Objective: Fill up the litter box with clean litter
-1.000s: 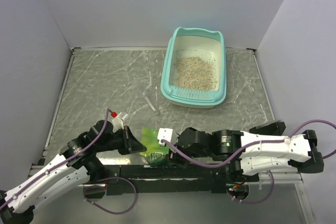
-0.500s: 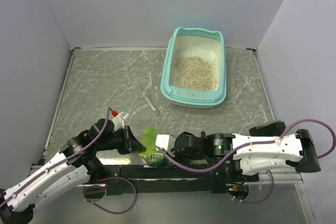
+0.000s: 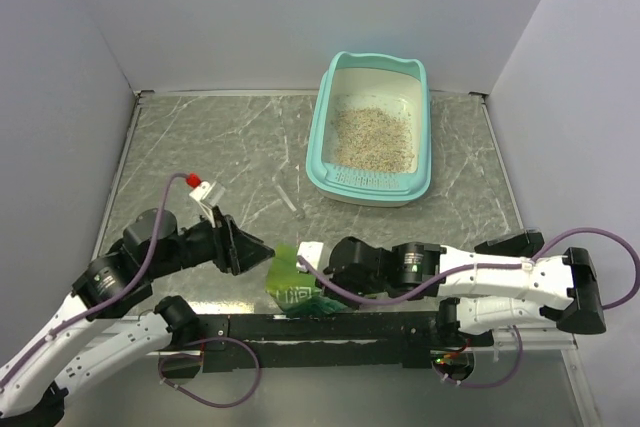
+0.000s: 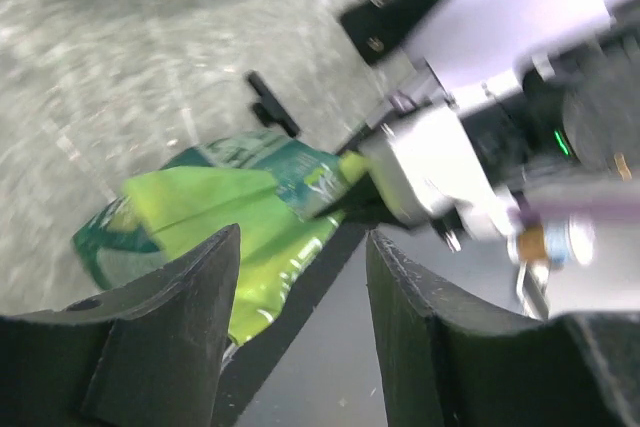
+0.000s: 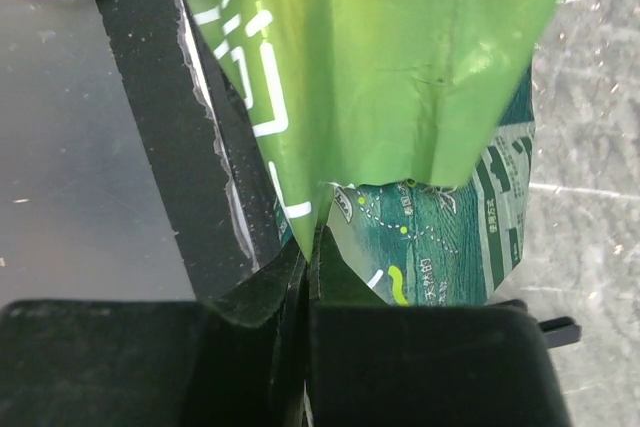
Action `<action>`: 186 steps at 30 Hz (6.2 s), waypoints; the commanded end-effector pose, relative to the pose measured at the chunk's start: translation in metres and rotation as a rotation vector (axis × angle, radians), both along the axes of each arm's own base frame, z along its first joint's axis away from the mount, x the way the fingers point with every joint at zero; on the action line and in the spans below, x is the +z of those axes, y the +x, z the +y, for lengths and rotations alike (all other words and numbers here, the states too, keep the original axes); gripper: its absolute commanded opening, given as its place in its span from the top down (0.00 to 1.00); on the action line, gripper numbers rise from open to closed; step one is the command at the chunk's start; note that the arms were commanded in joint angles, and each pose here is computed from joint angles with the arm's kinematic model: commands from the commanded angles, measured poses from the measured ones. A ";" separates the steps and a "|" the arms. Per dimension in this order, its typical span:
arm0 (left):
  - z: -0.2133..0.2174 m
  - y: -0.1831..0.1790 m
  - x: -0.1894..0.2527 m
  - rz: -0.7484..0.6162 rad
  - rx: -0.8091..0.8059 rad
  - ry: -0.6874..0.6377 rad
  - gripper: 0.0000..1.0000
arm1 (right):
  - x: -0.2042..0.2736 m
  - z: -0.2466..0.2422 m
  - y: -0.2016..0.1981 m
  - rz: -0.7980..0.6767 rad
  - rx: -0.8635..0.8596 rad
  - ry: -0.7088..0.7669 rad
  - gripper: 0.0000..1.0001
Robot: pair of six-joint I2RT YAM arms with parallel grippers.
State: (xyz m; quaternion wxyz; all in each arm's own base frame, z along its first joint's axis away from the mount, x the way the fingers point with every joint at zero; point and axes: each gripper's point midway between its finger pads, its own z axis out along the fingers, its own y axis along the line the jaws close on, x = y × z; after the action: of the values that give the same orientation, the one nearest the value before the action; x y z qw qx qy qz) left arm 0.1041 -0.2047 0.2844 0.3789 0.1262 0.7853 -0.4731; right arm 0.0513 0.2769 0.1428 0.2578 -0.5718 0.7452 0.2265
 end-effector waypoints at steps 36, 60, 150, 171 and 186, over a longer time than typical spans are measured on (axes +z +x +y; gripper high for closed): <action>-0.115 -0.029 -0.085 -0.469 -0.672 0.074 0.31 | 0.042 -0.043 -0.023 0.323 -0.041 0.061 1.00; -0.105 -0.009 -0.151 -0.399 -0.511 0.444 0.99 | 0.037 -0.045 -0.021 0.332 -0.075 0.046 1.00; -0.017 0.077 -0.081 -0.628 -0.016 0.429 0.99 | 0.077 -0.105 0.158 -0.152 -0.886 0.191 0.36; -0.005 0.093 -0.083 -0.558 0.114 0.471 0.96 | -0.043 -0.132 0.108 0.183 -1.153 -0.213 0.32; 0.001 0.092 -0.071 -0.587 0.150 0.436 0.83 | -0.099 -0.125 0.096 0.177 -1.147 -0.426 0.40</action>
State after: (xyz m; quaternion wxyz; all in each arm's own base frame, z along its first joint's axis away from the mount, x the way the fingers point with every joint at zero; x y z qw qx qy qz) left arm 0.1832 -0.2078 0.1779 0.5330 0.3160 0.7565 -0.2094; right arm 0.1434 0.1491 0.0511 0.1475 -0.1108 0.9819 -0.0424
